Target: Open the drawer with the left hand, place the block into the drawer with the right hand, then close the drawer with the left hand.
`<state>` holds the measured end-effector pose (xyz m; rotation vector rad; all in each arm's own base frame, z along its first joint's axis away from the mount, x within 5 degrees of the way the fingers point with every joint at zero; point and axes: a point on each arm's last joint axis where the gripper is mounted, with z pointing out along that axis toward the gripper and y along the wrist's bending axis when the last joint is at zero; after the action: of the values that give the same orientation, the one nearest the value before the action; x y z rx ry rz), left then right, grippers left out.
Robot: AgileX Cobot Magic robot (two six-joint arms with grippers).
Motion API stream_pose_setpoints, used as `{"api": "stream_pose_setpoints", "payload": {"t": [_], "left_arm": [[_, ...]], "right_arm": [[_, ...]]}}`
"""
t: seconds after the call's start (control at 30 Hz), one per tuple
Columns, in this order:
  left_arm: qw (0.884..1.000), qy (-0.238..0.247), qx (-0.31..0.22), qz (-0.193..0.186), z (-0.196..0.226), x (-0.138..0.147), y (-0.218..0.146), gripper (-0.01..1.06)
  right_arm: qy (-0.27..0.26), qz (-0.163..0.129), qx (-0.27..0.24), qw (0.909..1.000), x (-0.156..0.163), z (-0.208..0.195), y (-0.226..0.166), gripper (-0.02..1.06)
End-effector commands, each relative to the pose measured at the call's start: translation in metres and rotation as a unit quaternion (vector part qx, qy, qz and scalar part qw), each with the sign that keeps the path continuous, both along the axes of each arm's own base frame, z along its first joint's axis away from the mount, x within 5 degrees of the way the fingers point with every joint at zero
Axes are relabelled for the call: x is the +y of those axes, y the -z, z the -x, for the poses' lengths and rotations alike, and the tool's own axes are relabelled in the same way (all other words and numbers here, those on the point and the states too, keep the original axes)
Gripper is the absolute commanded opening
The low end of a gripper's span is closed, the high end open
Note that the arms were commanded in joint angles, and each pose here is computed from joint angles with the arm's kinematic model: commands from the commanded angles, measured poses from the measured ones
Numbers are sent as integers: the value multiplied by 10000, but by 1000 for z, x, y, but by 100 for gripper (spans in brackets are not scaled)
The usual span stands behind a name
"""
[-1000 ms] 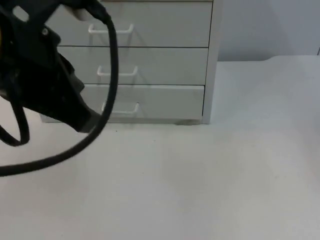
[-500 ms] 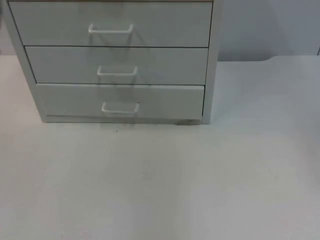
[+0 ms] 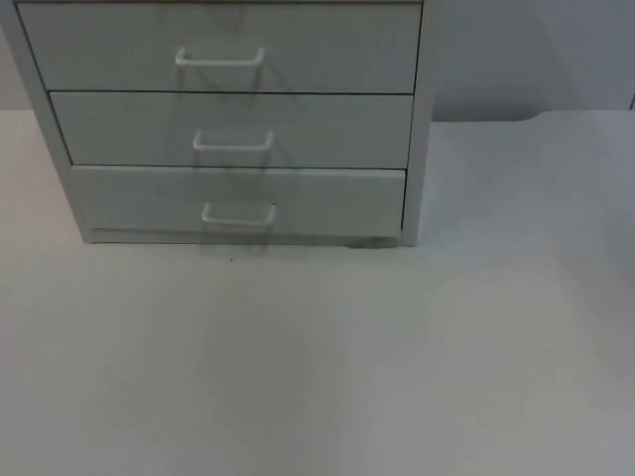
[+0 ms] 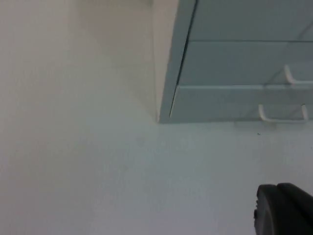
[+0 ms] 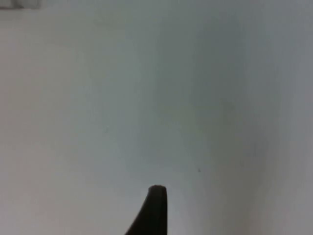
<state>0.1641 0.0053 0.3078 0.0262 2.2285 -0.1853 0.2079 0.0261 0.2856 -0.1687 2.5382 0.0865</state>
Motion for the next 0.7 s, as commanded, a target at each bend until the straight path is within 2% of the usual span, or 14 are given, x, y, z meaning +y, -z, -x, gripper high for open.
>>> {"api": "stream_pose_setpoints", "payload": {"t": [0.0, 0.17, 0.2, 0.33, 0.53, 0.6, 0.67], "left_arm": [[9997, 59, -222, -4, 11, -3, -7, 0], [9970, 89, -772, -17, 40, -10, -25, 0], [9970, 89, -772, -17, 40, -10, -25, 0], [9936, 151, -1121, -73, 63, -16, -34, 0], [9869, 329, -1567, -170, 91, -24, -41, 0], [9846, 389, -1700, -114, 98, -26, -43, 0], [9786, 644, -1954, 15, 111, -32, -47, 0]], "right_arm": [[-306, 48, -548, 9980, 4, 13, -18, 80], [-692, -17, -1663, 9836, 8, 56, -56, 80], [-692, -17, -1663, 9836, 8, 56, -56, 80], [-709, -131, -2313, 9702, 3, 88, -75, 80], [-688, -205, -2657, 9614, -4, 120, -84, 80], [-692, -209, -2689, 9605, -5, 127, -85, 80], [-701, -212, -2724, 9594, -7, 139, -85, 80]]}}
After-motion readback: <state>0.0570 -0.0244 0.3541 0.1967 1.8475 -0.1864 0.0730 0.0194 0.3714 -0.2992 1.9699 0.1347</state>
